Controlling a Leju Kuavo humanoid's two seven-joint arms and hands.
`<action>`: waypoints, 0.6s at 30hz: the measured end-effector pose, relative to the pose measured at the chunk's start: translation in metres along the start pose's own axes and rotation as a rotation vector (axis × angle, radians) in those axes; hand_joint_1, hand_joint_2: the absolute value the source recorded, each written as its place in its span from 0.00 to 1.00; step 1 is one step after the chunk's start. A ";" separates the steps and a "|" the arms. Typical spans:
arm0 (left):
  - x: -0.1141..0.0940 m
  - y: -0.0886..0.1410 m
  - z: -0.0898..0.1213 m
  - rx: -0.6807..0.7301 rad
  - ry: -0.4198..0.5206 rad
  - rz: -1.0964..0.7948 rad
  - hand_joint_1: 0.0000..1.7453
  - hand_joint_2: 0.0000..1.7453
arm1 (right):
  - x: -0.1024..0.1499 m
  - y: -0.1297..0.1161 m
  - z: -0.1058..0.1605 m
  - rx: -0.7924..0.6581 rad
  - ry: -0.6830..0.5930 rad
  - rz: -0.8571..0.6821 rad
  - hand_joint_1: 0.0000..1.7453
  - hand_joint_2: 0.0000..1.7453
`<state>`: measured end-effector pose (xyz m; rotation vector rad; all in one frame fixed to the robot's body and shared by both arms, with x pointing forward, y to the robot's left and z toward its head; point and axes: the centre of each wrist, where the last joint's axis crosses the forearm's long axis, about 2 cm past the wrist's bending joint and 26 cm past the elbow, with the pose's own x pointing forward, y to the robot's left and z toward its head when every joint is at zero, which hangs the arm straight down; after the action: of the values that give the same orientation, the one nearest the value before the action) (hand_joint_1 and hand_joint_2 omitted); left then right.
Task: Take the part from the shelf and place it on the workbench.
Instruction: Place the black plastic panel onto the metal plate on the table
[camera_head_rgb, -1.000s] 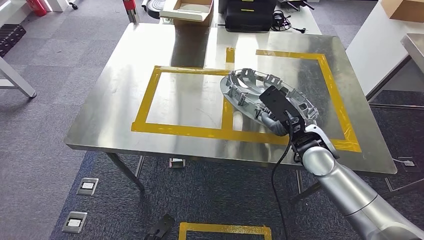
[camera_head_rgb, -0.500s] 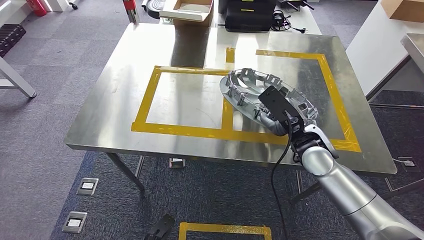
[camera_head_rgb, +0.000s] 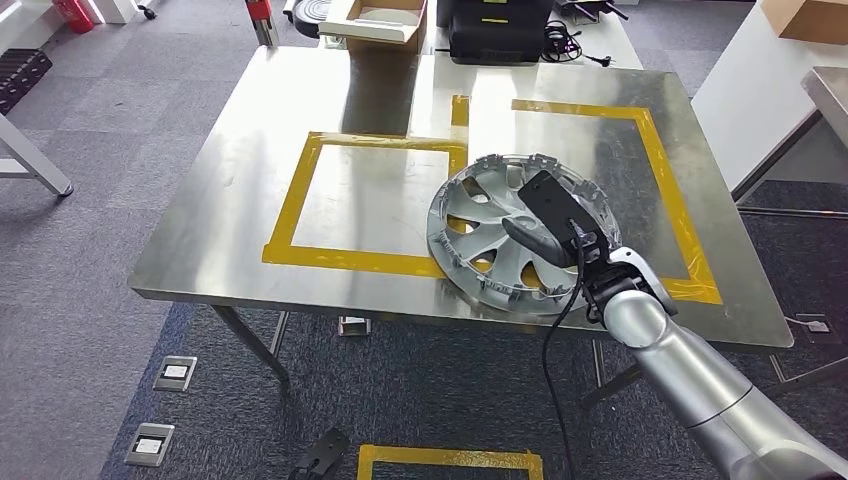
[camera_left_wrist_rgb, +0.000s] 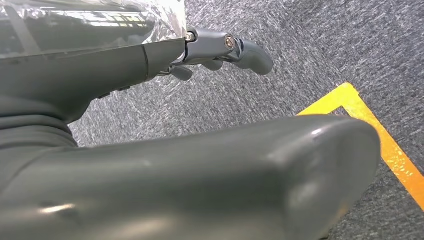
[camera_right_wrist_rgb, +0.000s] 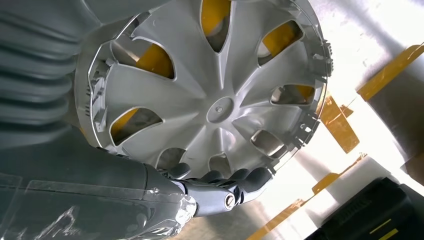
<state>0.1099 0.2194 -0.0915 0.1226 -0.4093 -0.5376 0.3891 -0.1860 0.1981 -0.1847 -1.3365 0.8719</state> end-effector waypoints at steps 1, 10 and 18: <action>0.000 0.000 0.000 -0.001 -0.001 0.001 0.00 0.00 | 0.000 0.000 0.000 0.000 0.001 0.000 0.00 0.00; 0.000 0.000 0.000 -0.005 -0.015 0.020 0.00 0.00 | -0.003 -0.001 -0.001 -0.004 0.010 0.000 0.00 0.00; -0.002 -0.001 0.000 -0.002 -0.015 0.041 0.00 0.00 | 0.002 -0.003 0.000 -0.036 -0.059 -0.054 0.00 0.00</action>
<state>0.1079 0.2196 -0.0921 0.1084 -0.4251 -0.4992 0.3901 -0.1868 0.2019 -0.1517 -1.4063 0.8136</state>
